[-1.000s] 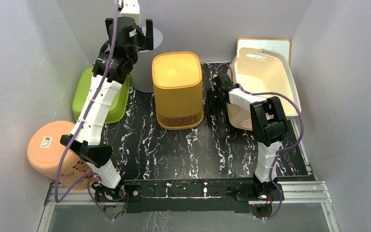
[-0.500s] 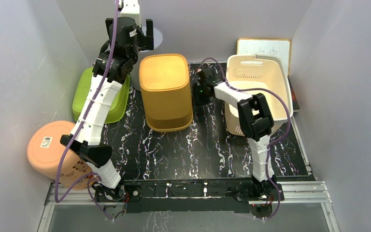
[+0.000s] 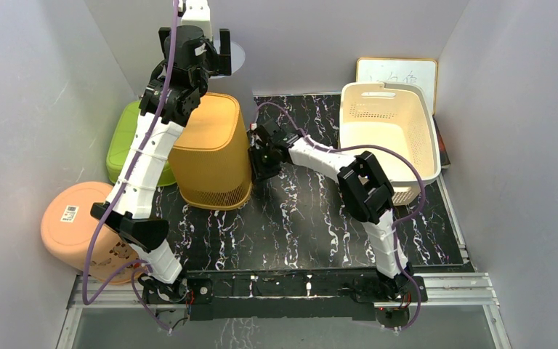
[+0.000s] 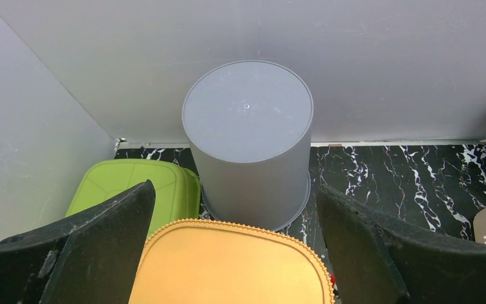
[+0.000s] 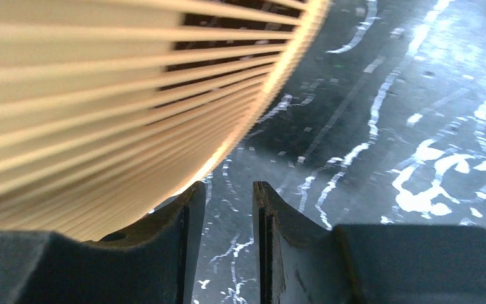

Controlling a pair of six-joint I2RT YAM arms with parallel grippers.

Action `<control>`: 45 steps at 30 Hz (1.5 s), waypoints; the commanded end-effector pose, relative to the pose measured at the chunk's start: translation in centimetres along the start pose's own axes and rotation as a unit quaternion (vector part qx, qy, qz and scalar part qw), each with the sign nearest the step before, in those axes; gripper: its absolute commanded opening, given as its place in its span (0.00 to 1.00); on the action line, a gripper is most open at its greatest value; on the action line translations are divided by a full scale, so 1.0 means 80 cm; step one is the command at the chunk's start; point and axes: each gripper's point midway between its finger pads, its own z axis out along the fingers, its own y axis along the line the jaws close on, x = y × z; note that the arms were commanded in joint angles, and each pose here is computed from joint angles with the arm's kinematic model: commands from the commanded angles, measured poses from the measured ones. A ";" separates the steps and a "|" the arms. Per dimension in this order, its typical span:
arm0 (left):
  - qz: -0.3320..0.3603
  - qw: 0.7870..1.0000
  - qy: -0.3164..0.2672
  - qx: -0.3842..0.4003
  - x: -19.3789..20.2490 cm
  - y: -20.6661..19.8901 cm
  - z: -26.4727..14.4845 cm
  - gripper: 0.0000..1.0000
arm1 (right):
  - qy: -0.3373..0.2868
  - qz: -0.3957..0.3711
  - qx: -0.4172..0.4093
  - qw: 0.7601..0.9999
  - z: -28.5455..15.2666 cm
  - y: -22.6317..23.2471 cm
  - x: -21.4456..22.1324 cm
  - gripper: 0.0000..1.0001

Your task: Turn the large container upside down

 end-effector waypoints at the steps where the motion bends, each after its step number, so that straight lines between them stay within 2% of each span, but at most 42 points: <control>1: -0.011 1.000 -0.023 -0.003 -0.023 0.008 -0.017 0.98 | -0.071 -0.020 0.061 0.995 -0.065 -0.018 -0.061 0.33; 4: -0.012 1.000 -0.024 -0.003 -0.024 0.009 -0.019 0.98 | -0.111 -0.061 0.125 0.984 -0.121 -0.026 -0.100 0.35; 7: -0.018 0.999 -0.026 0.006 -0.027 0.005 -0.020 0.98 | -0.150 -0.082 0.197 0.965 -0.180 -0.039 -0.128 0.42; 9: -0.022 0.999 -0.027 0.012 -0.027 0.003 -0.022 0.98 | -0.183 -0.085 0.246 0.948 -0.219 -0.050 -0.141 0.52; 11: -0.023 0.999 -0.023 0.019 -0.024 0.000 -0.022 0.98 | -0.220 -0.074 0.298 0.926 -0.259 -0.066 -0.150 0.71; 14: -0.026 0.999 -0.019 0.033 -0.019 -0.006 -0.023 0.98 | -0.250 -0.053 0.338 0.906 -0.307 -0.089 -0.158 0.76; 16: -0.028 0.999 -0.015 0.037 -0.016 -0.009 -0.023 0.98 | -0.246 -0.024 0.351 0.903 -0.326 -0.110 -0.156 0.78; 22: -0.037 0.998 -0.012 0.042 -0.012 -0.011 -0.025 0.98 | -0.190 0.016 0.380 0.905 -0.338 -0.151 -0.116 0.76; 27: -0.040 0.998 -0.008 0.050 -0.007 -0.015 -0.027 0.98 | -0.175 0.032 0.399 0.900 -0.354 -0.172 -0.087 0.76; 31: -0.044 0.997 -0.007 0.056 -0.006 -0.017 -0.027 0.98 | -0.169 0.046 0.389 0.904 -0.354 -0.188 -0.071 0.75; 37: -0.044 0.997 -0.007 0.059 -0.006 -0.016 -0.032 0.98 | -0.132 0.070 0.414 0.898 -0.332 -0.232 -0.031 0.74; 45: -0.044 0.997 -0.006 0.068 -0.008 -0.017 -0.038 0.98 | -0.110 0.075 0.390 0.911 -0.285 -0.248 -0.016 0.65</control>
